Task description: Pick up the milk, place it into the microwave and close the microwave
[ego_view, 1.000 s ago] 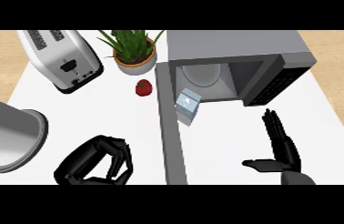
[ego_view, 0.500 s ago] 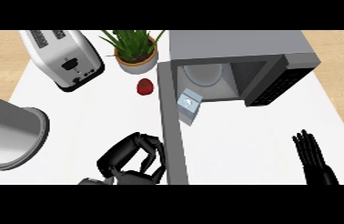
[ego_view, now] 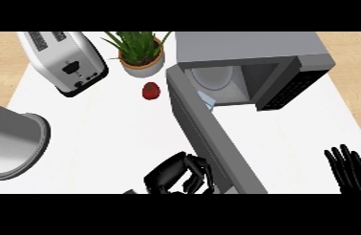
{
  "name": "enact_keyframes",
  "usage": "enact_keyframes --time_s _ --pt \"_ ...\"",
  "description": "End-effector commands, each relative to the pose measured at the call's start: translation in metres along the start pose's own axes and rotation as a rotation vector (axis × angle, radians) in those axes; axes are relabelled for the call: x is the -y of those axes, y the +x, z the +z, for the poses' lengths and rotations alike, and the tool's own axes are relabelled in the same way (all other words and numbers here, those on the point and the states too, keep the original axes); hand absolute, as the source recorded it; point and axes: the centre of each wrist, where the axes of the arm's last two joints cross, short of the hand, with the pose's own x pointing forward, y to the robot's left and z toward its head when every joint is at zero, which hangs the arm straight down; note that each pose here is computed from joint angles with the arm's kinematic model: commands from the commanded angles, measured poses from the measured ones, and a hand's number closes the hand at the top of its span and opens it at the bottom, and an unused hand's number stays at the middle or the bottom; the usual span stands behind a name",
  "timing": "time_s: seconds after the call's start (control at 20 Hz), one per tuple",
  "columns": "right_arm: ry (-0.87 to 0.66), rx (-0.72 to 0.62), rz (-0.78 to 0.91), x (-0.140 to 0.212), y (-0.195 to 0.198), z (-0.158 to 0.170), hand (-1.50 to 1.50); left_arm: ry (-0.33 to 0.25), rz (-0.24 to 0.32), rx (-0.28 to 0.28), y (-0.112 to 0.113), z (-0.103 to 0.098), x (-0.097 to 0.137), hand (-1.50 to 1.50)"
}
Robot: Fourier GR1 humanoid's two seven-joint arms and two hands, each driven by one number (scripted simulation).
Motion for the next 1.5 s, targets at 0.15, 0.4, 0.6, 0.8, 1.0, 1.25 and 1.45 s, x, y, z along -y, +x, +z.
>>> enact_keyframes --time_s 0.15,0.4,0.6,0.8,1.0,1.25,1.45 --pt "0.173 0.088 -0.107 -0.021 0.048 -0.018 -1.50 -0.006 -0.037 -0.045 -0.007 -0.024 0.045 1.50" --pt "0.242 0.108 -0.117 -0.037 0.063 -0.033 -1.50 0.061 -0.076 0.008 0.019 -0.049 0.050 1.50" --pt "0.293 0.112 -0.121 -0.041 0.084 -0.038 -1.50 0.139 -0.109 0.021 0.029 -0.066 0.040 1.50" --pt "0.328 0.102 -0.145 -0.054 0.088 -0.040 -1.50 0.241 -0.109 0.043 0.032 -0.074 0.032 1.50" --pt "0.353 0.114 -0.133 -0.057 0.100 -0.050 -1.50 0.318 -0.085 0.045 0.043 -0.089 0.019 1.50" --pt "0.358 0.090 -0.125 -0.058 0.113 -0.051 -1.50 0.405 -0.115 0.076 0.052 -0.107 -0.001 1.50" --pt "0.355 0.100 -0.142 -0.065 0.121 -0.054 -1.50 0.445 -0.098 0.062 0.056 -0.118 -0.015 1.50"
